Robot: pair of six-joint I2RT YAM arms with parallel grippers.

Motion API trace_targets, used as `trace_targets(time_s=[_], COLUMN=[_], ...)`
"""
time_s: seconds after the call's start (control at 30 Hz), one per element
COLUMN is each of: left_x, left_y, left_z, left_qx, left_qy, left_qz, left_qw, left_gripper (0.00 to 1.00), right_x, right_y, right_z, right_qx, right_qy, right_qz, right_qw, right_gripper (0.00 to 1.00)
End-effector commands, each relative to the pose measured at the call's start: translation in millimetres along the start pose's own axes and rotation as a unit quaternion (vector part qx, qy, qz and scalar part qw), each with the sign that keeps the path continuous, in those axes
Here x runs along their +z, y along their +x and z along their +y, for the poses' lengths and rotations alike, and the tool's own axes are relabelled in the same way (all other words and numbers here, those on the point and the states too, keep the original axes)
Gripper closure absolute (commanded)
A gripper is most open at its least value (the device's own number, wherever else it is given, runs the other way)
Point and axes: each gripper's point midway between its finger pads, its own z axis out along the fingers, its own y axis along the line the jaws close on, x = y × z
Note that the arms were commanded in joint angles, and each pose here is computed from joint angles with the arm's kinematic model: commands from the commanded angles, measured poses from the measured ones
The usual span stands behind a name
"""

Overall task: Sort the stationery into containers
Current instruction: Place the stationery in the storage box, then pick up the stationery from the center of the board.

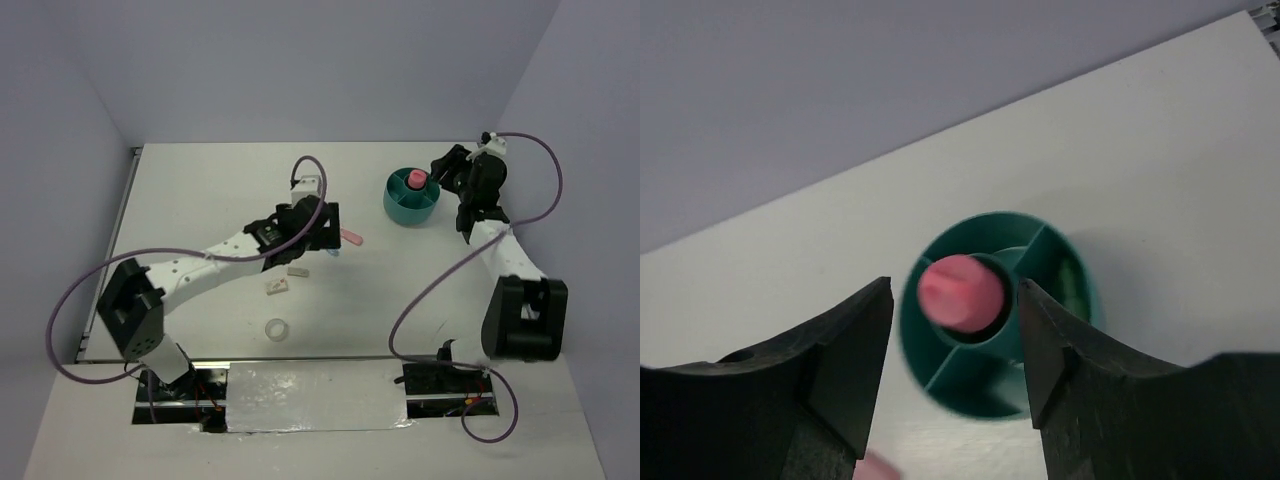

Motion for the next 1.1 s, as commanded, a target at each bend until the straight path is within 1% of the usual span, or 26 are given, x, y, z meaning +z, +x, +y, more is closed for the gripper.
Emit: trace_targets(time_s=[0.0, 0.03, 0.07, 0.1, 0.13, 0.17, 0.2, 0.23, 0.27, 0.3, 0.37, 0.4, 0.47, 0.5, 0.6, 0.73, 0.77, 0.8, 0.87, 1.0, 1.03, 1.07], left_x=[31.4, 35.4, 41.7, 55.6, 56.0, 61.0, 72.9, 74.3, 79.5, 89.5, 99.9, 109.7, 117.5, 125.8, 139.7, 145.8, 146.2, 146.1, 145.4, 141.3, 137.7, 135.8], left_y=[-14.8, -11.0, -9.6, -9.4, -2.1, 0.3, 3.5, 10.4, 12.6, 16.7, 20.6, 24.8, 25.4, 35.6, 49.8, 63.3, 68.3, 73.4, 83.2, 104.6, 113.9, 119.3], left_z=[1.4, 13.1, 15.1, 10.3, 19.4, 23.6, 21.6, 27.4, 27.2, 25.5, 22.7, 21.9, 19.4, 21.5, 17.8, 20.5, 22.6, 25.4, 29.9, 30.0, 29.1, 27.6], left_qx=[-0.042, -0.055, -0.059, -0.086, -0.083, -0.088, -0.116, -0.118, -0.126, -0.141, -0.153, -0.150, -0.158, -0.155, -0.155, -0.158, -0.157, -0.153, -0.147, -0.124, -0.116, -0.111], left_qy=[-0.069, -0.114, -0.134, -0.153, -0.183, -0.205, -0.223, -0.243, -0.250, -0.258, -0.260, -0.265, -0.268, -0.277, -0.273, -0.282, -0.287, -0.292, -0.301, -0.300, -0.300, -0.298], left_qz=[0.006, 0.010, 0.012, 0.013, 0.027, 0.025, 0.023, 0.030, 0.028, 0.025, 0.022, 0.022, 0.025, 0.033, 0.055, 0.068, 0.072, 0.078, 0.087, 0.116, 0.126, 0.131], left_qw=[0.997, 0.992, 0.989, 0.984, 0.979, 0.974, 0.968, 0.962, 0.960, 0.956, 0.953, 0.952, 0.950, 0.948, 0.948, 0.944, 0.942, 0.941, 0.938, 0.939, 0.938, 0.939], left_gripper=[0.01, 0.01, 0.01, 0.01, 0.01, 0.01, 0.02, 0.02, 0.03, 0.03, 0.05, 0.06, 0.07, 0.07, 0.09, 0.09, 0.12, 0.17, 0.20, 0.35, 0.36, 0.39], right_x=[-46.7, -63.6, -74.9, -92.0, -102.8, -111.6, -124.7, -133.6, -141.0, -151.9, -166.3, -176.1, -187.7, -194.1, -199.6, -200.6, -201.0, -201.7, -204.0, -207.8, -209.3, -210.1], right_y=[-9.7, -3.4, 15.4, 27.2, 43.6, 65.8, 64.7, 75.7, 89.1, 84.6, 96.2, 87.1, 92.3, 86.5, 92.4, 102.4, 103.4, 103.7, 103.6, 101.0, 101.1, 101.1], right_z=[27.2, 48.0, 46.0, 49.1, 59.6, 55.8, 61.3, 64.0, 59.7, 64.7, 62.4, 67.3, 69.7, 73.9, 74.7, 81.1, 82.0, 84.5, 87.0, 94.6, 96.7, 97.7], right_qx=[0.089, 0.085, 0.083, 0.090, 0.083, 0.089, 0.090, 0.087, 0.089, 0.090, 0.089, 0.089, 0.086, 0.084, 0.073, 0.069, 0.072, 0.074, 0.082, 0.091, 0.094, 0.095], right_qy=[0.037, 0.028, 0.042, 0.042, 0.029, 0.033, 0.019, 0.009, 0.010, -0.008, -0.016, -0.035, -0.051, -0.067, -0.076, -0.098, -0.102, -0.110, -0.117, -0.138, -0.142, -0.146], right_qz=[0.003, 0.010, 0.039, 0.046, 0.064, 0.089, 0.085, 0.102, 0.116, 0.106, 0.120, 0.102, 0.110, 0.098, 0.110, 0.132, 0.133, 0.133, 0.131, 0.129, 0.131, 0.131], right_qw=[0.995, 0.996, 0.995, 0.994, 0.994, 0.992, 0.992, 0.991, 0.989, 0.990, 0.989, 0.990, 0.989, 0.989, 0.988, 0.984, 0.983, 0.982, 0.981, 0.978, 0.977, 0.976], right_gripper=[0.40, 0.38, 0.36, 0.34, 0.31, 0.30, 0.30, 0.30, 0.29, 0.29, 0.29, 0.29, 0.29, 0.29, 0.29, 0.29, 0.29, 0.29, 0.29, 0.29, 0.29, 0.29])
